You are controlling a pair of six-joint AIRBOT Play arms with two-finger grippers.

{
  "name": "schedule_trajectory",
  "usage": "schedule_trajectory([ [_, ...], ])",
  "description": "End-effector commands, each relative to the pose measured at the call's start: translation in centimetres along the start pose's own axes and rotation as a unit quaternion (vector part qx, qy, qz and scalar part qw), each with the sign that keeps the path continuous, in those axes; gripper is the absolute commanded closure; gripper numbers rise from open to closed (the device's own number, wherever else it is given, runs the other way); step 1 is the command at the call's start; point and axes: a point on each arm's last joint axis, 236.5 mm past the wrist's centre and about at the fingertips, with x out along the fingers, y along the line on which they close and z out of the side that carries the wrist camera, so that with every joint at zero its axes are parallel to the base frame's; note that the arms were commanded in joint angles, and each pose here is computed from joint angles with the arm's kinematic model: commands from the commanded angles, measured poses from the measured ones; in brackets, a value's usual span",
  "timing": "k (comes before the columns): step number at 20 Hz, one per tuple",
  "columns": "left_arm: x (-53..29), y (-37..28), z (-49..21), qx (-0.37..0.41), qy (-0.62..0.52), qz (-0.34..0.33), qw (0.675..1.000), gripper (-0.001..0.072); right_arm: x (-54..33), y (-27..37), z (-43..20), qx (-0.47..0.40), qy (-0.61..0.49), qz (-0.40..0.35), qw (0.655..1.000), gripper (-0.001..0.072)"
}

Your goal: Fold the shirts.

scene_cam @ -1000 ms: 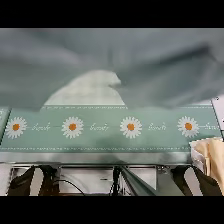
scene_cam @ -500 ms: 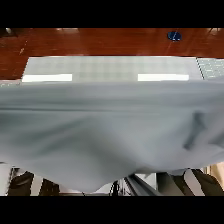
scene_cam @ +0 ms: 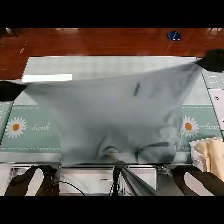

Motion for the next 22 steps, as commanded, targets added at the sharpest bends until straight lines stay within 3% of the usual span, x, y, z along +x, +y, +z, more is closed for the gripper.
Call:
schedule_trajectory([
  [1, 6.9, 3.0, 2.9, 0.022, -0.042, 0.011, 0.999, 0.0683, 8.5, -0.5, 4.7, -0.001, -0.085, -0.004, 0.996, 0.0686],
  [3, 10.6, 3.0, 3.2, 0.051, -0.036, 0.009, 0.998, 0.0683, 11.9, -1.4, 4.6, 0.008, -0.082, -0.007, 0.997, 0.0686],
  [16, 23.5, 6.8, -2.2, 0.024, 0.027, 0.046, 0.998, 0.0682, 24.6, -6.4, 0.8, 0.011, -0.051, -0.045, 0.998, 0.0685],
  [22, 20.5, 3.1, -5.4, 0.011, 0.116, -0.027, 0.993, 0.0683, 20.2, -5.7, -1.1, 0.001, 0.018, -0.032, 0.999, 0.0686],
])
